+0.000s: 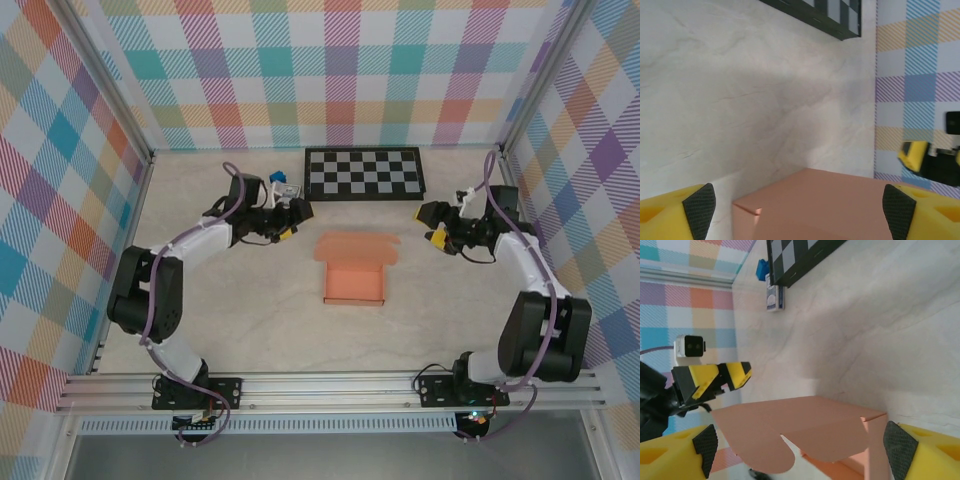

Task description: Fold the paper box

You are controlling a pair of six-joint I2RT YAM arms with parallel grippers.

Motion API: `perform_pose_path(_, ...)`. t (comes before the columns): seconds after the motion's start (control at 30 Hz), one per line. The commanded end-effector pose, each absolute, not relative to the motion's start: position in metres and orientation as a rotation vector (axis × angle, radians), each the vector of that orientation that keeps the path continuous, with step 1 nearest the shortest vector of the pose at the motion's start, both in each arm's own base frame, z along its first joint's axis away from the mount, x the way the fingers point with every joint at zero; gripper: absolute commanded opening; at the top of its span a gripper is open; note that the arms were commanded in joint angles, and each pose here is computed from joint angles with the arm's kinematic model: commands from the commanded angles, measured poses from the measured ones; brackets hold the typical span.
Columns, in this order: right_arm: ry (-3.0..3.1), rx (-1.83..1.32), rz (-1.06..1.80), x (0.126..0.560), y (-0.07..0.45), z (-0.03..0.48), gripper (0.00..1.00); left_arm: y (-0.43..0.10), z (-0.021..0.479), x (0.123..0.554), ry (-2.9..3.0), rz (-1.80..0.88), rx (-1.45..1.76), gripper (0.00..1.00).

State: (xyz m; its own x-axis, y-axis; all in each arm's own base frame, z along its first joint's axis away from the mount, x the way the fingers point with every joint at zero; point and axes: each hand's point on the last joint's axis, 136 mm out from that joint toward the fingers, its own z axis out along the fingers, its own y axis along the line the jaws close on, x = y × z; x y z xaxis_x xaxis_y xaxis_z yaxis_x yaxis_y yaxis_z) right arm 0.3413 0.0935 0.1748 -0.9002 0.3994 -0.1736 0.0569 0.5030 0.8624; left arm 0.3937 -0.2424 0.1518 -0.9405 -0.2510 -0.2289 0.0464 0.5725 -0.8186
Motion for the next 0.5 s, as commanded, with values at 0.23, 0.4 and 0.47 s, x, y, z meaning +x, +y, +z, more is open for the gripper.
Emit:
perform_pose_path(0.23, 2.4, 0.426, 1.726, 0.331, 0.133, 0.167, 0.89, -0.284, 0.131, 0.368, 2.695, -1.608, -0.395, 0.91)
perform_pose_path(0.4, 2.422, 0.45, 1.774, 0.323, 0.147, 0.155, 0.89, -0.287, 0.125, 0.361, 2.724, -1.606, -0.432, 0.91)
perform_pose_path(0.47, 2.434, 0.454, 1.774, 0.321, 0.151, 0.152, 0.89, -0.289, 0.125, 0.361, 2.72, -1.617, -0.453, 0.91)
